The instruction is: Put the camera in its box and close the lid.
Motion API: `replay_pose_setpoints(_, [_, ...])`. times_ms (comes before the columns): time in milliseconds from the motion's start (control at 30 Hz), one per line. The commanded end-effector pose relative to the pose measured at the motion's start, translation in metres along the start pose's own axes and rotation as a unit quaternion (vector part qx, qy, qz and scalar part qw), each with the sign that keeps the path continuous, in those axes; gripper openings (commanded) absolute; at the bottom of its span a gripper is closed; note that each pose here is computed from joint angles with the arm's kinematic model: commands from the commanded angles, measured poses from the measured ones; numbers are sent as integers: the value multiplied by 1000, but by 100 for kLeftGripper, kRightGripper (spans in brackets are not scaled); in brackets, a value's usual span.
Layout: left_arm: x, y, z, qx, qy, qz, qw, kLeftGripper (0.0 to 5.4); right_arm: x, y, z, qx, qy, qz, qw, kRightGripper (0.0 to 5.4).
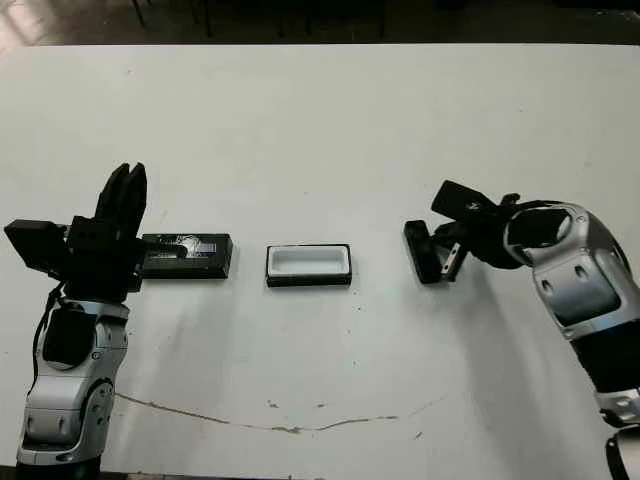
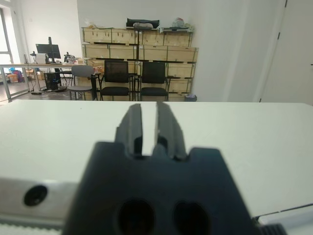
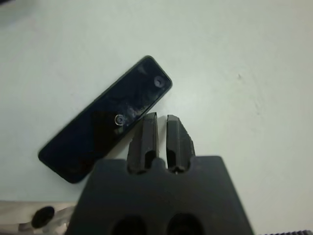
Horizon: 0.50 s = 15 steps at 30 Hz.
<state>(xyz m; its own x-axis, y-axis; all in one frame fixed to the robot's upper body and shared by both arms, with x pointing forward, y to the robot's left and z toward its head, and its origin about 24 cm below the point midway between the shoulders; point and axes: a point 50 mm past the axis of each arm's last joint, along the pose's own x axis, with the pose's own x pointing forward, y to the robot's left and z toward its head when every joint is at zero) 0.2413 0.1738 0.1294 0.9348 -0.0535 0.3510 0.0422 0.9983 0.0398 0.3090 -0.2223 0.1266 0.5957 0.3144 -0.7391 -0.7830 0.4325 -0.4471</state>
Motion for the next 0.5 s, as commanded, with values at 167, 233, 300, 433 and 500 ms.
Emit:
replay_pose_setpoints(167, [-4, 2, -6, -1, 14, 6, 1000, 2, 14, 9, -7, -7, 10, -9, 1000, 0])
replay_pose_setpoints(233, [-5, 2, -6, -1, 14, 7, 1000, 2, 12, 6, -12, 9, 12, -50, 999, 0])
replay_pose_setpoints(300, [-5, 3, -6, -1, 15, 9, 1000, 2, 10, 2, -19, 15, 20, -103, 994, 0])
replay_pose_setpoints(433, [-5, 2, -7, -1, 18, 10, 1000, 2, 3, -4, -28, 20, 16, -190, 981, 0])
replay_pose_setpoints(500, [-5, 3, -7, -3, 18, 8, 1000, 2, -2, -6, -31, 29, -3, -224, 974, 0])
